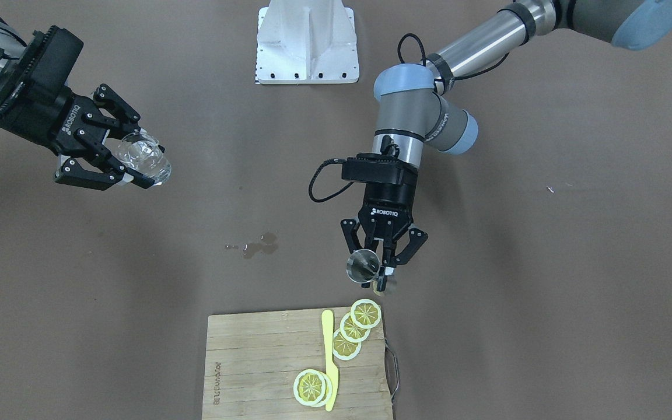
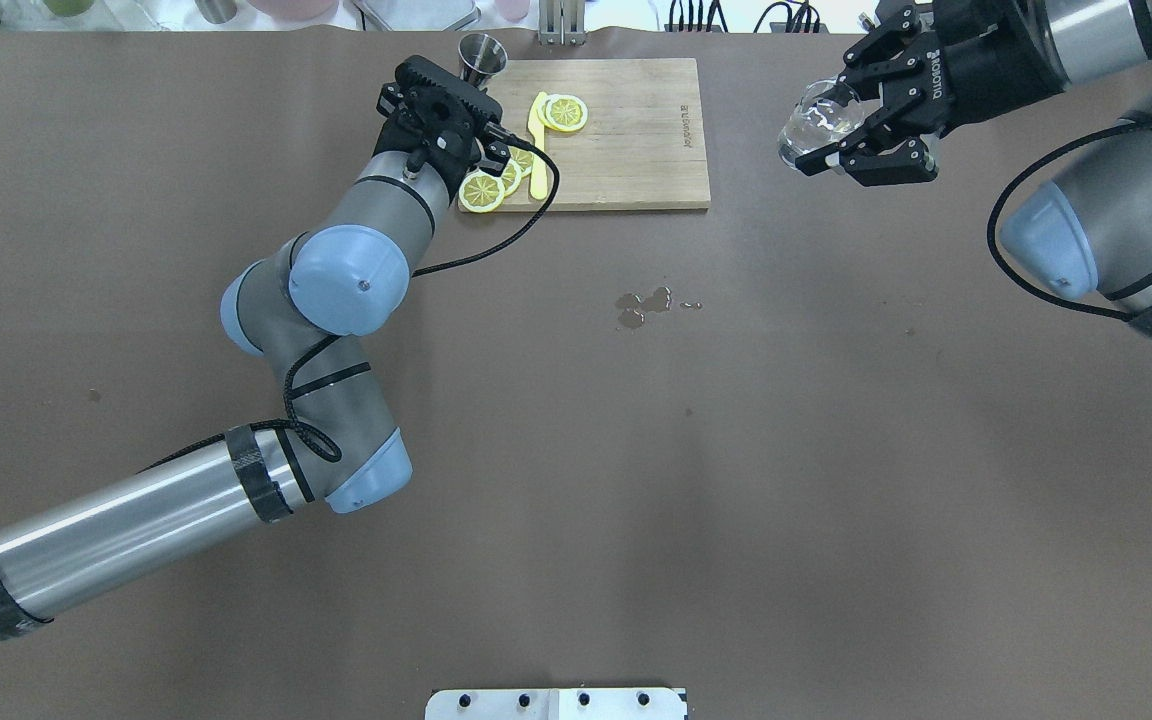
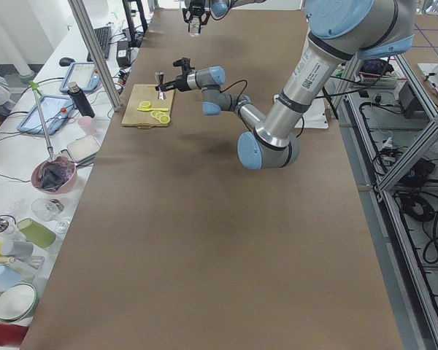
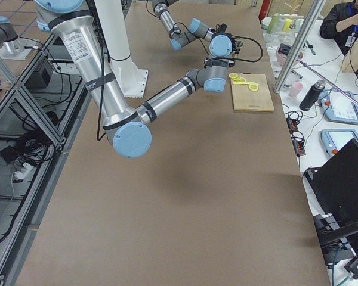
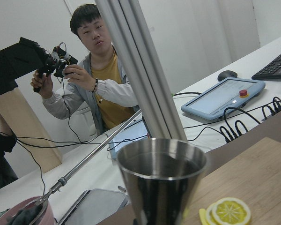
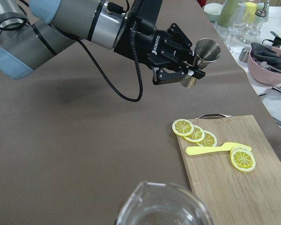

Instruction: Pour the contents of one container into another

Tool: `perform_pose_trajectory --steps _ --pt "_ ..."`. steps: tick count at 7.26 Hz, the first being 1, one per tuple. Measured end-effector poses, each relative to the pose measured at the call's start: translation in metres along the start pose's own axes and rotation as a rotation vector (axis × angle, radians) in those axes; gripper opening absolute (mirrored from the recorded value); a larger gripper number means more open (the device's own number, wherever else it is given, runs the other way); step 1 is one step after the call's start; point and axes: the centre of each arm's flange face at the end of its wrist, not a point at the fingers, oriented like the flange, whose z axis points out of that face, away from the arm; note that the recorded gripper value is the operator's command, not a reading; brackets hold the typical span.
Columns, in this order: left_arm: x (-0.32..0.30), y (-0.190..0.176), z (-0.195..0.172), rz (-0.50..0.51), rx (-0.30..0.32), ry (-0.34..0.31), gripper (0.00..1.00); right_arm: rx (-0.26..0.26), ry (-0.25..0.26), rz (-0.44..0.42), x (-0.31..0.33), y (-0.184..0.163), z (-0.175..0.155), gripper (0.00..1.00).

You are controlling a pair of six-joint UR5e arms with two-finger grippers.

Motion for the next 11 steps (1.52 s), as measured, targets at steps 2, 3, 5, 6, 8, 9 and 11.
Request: perform_pose_trajectory --steps 2,3,5,6,8,9,11 --pt "0.032 -0.004 -0.012 -0.015 0.006 0.043 0.00 -0.041 0.019 -0.015 -0.002 -0.010 0.005 0.00" --pt "0.050 -0.002 -0.019 -0.023 0.003 0.069 0.00 -0.071 0.024 -0.037 -0.004 -0.015 0.007 0.00" --pt "0.074 0.006 -0.031 -0.032 -0.002 0.109 0.00 -0.110 0.021 -0.056 -0.004 -0.018 0.011 0.00" --pt "0.083 0.011 -0.037 -0.038 -0.001 0.129 0.00 -0.126 0.022 -0.061 -0.003 -0.020 0.013 0.00" --pt "0.092 0.024 -0.045 -0.041 -0.003 0.152 0.00 -0.151 0.024 -0.065 -0.001 -0.025 0.017 0.00" --pt "0.093 0.025 -0.048 -0.048 0.006 0.164 0.00 -0.154 0.019 -0.063 -0.002 -0.028 0.019 0.00" --pt "0.109 0.023 -0.057 -0.058 0.003 0.229 0.00 -0.152 0.009 -0.059 -0.004 -0.029 0.022 0.00"
